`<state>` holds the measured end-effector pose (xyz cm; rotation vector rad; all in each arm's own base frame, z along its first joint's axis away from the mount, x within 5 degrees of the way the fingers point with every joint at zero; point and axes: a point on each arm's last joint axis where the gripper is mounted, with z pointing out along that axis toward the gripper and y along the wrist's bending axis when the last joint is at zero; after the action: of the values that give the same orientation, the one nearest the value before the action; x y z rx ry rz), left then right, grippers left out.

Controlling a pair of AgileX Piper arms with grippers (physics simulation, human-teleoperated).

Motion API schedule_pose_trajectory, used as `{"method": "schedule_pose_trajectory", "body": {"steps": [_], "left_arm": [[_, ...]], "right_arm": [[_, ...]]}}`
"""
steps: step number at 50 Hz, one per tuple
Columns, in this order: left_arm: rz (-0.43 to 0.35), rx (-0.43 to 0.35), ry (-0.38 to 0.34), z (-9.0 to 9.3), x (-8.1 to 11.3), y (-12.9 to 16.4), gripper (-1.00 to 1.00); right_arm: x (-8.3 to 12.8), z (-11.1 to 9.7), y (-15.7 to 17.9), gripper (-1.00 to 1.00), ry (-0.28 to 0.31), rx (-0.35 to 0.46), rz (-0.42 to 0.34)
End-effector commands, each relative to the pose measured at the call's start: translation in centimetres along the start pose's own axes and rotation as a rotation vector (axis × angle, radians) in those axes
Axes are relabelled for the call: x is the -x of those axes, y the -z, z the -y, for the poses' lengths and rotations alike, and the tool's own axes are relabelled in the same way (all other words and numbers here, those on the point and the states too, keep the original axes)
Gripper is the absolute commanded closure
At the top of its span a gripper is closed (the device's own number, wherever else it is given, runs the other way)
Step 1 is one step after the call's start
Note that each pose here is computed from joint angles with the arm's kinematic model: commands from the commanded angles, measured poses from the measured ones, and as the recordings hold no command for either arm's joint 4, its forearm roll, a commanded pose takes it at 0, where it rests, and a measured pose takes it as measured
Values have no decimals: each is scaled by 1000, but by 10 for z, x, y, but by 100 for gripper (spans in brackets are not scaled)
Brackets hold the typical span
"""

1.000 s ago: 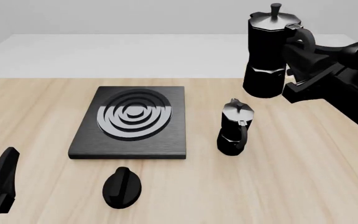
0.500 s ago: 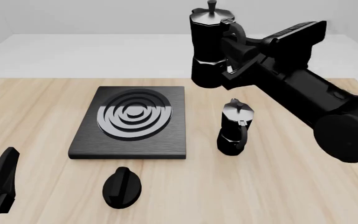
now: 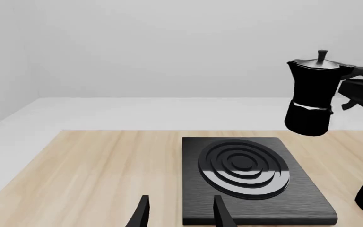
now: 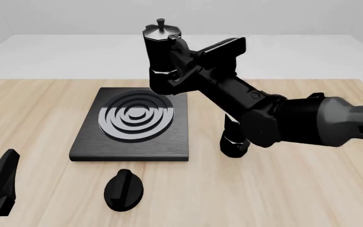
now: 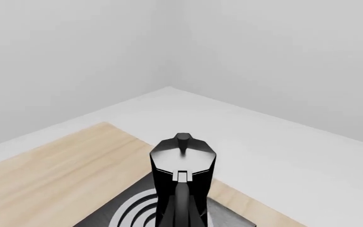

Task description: Put the right moka pot on the stove.

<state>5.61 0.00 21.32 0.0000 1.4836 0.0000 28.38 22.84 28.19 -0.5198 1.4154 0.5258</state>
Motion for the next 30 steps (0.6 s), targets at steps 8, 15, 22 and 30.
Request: {"method": "schedule_pose_trajectory", "body": {"steps": [8, 15, 22, 30], "left_arm": [[0, 0, 0, 0, 0, 0, -100], [0, 0, 0, 0, 0, 0, -100], [0, 0, 0, 0, 0, 0, -100], [0, 0, 0, 0, 0, 0, -100]], "right_arm": [[-32, -13, -60, 100, -29, 28, 14], [-45, -17, -73, 100, -33, 37, 1], [-57, -21, -85, 100, -38, 42, -11], [-72, -21, -99, 100, -48, 41, -23]]}}
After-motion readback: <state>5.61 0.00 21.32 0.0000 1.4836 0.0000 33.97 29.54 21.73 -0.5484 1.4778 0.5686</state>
